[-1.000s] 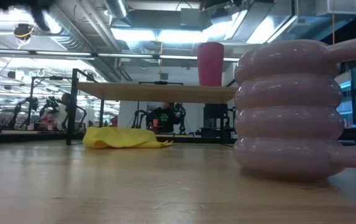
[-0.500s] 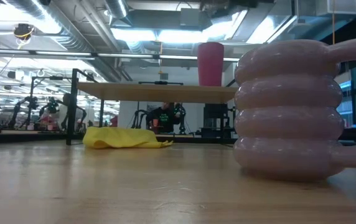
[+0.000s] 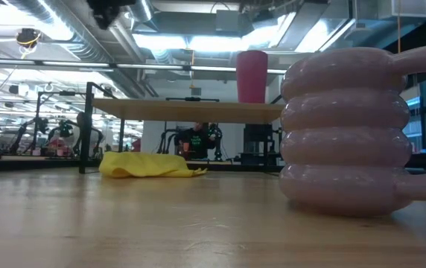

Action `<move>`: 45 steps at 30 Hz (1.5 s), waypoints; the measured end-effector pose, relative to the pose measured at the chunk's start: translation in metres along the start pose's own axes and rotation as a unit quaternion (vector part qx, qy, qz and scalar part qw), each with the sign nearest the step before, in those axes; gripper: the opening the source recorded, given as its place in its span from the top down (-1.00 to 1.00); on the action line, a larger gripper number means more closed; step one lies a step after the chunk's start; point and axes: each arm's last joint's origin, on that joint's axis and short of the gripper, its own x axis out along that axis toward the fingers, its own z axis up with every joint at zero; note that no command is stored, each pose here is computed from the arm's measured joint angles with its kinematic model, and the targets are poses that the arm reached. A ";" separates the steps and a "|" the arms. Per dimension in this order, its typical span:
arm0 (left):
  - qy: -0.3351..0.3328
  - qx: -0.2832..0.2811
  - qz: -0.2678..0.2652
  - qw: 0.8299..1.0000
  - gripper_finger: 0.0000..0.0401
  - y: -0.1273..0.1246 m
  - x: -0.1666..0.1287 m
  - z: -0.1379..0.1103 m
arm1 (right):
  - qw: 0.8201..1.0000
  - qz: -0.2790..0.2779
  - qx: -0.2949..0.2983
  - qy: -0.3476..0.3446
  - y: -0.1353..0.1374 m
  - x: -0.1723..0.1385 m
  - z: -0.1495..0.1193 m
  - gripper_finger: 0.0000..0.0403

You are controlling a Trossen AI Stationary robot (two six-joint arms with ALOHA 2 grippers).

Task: Stack small to large cups/mugs on shelf
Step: Put the violet mug on the shelf

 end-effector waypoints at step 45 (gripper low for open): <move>0.000 -0.271 0.024 0.962 1.00 -0.113 0.193 -0.113 | 0.955 0.005 0.257 0.150 0.072 0.108 -0.353 0.99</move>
